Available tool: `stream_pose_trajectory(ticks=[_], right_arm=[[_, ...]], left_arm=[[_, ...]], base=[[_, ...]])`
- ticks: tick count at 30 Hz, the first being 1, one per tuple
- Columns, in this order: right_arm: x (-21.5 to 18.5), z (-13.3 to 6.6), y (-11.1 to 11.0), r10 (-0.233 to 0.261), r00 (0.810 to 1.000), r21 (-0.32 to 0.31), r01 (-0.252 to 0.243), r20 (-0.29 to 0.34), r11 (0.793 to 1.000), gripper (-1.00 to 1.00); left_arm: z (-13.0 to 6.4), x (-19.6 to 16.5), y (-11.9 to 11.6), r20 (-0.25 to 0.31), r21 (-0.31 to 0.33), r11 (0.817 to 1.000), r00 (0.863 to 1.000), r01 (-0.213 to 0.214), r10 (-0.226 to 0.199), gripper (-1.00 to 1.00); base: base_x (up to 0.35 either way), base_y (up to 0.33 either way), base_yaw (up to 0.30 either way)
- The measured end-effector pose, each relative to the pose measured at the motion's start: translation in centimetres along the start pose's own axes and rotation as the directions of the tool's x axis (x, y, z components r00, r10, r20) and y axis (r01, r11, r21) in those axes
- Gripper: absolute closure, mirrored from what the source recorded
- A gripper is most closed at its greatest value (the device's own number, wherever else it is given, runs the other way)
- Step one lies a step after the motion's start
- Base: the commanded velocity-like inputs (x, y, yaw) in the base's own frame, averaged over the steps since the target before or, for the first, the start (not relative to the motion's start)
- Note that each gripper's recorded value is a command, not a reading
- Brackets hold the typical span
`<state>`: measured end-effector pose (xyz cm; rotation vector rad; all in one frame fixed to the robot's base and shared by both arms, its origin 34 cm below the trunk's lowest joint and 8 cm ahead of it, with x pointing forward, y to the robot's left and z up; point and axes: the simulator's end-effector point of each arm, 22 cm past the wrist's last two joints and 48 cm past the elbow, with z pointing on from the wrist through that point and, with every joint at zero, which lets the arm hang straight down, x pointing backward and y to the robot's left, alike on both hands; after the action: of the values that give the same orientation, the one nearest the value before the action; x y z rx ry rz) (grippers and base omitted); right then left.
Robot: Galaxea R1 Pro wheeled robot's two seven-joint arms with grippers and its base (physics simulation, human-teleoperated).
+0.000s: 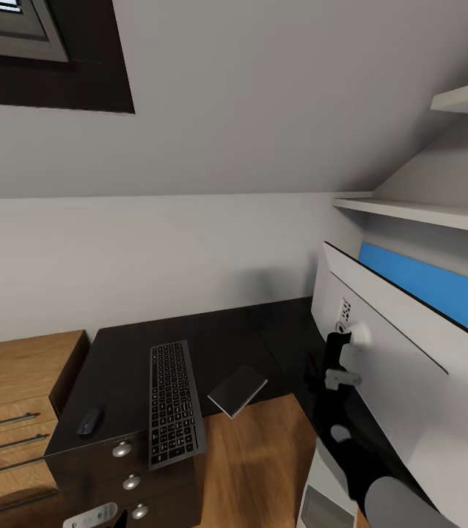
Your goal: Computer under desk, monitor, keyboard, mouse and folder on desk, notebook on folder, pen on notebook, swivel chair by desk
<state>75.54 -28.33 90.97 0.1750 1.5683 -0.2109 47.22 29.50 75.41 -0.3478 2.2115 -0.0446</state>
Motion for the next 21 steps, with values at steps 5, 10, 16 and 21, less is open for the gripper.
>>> stream_pose_trajectory(ticks=[5,10,16,21], right_arm=[[0.43,0.40,-0.51,0.010,0.999,0.015,-0.009,-0.052,1.000,-1.00],[0.56,0.52,-0.89,0.020,0.998,0.025,-0.018,-0.066,1.000,-1.00],[0.59,0.54,-0.97,0.022,0.997,0.027,-0.020,-0.069,0.999,-1.00],[0.60,0.54,-0.98,0.022,0.997,0.027,-0.020,-0.069,0.999,-1.00]], left_arm=[[0.00,0.00,0.00,0.000,0.000,1.000,1.000,0.000,0.000,-1.00],[0.00,0.00,0.00,0.000,0.000,1.000,1.000,0.000,0.000,-1.00],[0.00,0.00,-0.01,0.000,0.001,1.000,1.000,0.000,0.000,-1.00],[0.00,0.00,-0.01,0.000,0.001,1.000,1.000,0.000,0.000,-1.00]], base=[[0.000,0.000,0.000],[0.000,0.000,0.000],[0.000,0.000,0.000],[0.003,0.000,0.000]])
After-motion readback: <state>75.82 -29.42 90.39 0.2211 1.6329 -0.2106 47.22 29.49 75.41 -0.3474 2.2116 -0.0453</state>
